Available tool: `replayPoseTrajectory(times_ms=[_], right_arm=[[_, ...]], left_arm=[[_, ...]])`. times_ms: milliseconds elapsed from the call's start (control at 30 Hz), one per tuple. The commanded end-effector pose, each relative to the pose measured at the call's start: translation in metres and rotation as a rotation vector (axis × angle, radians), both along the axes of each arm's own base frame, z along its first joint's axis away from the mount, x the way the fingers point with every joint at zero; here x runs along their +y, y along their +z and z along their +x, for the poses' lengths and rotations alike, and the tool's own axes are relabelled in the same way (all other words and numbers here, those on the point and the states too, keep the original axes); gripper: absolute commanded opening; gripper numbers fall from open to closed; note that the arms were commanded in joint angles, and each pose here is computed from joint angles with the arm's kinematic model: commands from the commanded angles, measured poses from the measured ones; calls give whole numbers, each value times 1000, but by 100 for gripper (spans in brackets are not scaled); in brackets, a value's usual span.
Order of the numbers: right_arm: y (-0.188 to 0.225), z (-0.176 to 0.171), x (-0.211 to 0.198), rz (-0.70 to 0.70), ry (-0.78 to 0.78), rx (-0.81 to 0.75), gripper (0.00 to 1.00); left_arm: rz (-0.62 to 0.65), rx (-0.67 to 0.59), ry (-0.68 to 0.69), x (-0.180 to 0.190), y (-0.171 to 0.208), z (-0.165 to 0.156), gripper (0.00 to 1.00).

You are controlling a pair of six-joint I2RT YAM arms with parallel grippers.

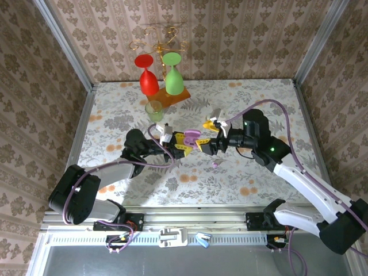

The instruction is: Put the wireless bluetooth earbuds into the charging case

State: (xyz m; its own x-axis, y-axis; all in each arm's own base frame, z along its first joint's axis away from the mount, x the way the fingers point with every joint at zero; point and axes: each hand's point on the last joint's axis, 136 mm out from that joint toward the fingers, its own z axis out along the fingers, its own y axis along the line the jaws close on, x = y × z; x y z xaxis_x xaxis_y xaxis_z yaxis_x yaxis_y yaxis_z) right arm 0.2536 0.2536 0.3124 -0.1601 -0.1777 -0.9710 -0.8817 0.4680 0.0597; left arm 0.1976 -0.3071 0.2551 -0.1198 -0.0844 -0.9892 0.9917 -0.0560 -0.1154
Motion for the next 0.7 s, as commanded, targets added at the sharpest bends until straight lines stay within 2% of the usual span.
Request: replayPoseTrajectory(times_ms=[0, 100, 200, 367, 567, 667], right_arm=[[20, 21, -31, 129, -211, -57, 75], [16, 34, -66, 211, -381, -49, 75], [-9, 47, -95, 225, -547, 19, 75], [-92, 70, -133, 189, -856, 318, 71], [-178, 61, -116, -17, -832, 643, 63], [-212, 51, -111, -73, -836, 801, 60]], left_arm=[[-41, -87, 61, 7, 11, 5, 29], [-47, -111, 96, 9, 13, 7, 29], [-53, -128, 116, 10, 15, 9, 29], [-55, -148, 130, 11, 17, 12, 29], [-44, -152, 123, 11, 18, 10, 29], [-35, -157, 129, 11, 17, 11, 29]])
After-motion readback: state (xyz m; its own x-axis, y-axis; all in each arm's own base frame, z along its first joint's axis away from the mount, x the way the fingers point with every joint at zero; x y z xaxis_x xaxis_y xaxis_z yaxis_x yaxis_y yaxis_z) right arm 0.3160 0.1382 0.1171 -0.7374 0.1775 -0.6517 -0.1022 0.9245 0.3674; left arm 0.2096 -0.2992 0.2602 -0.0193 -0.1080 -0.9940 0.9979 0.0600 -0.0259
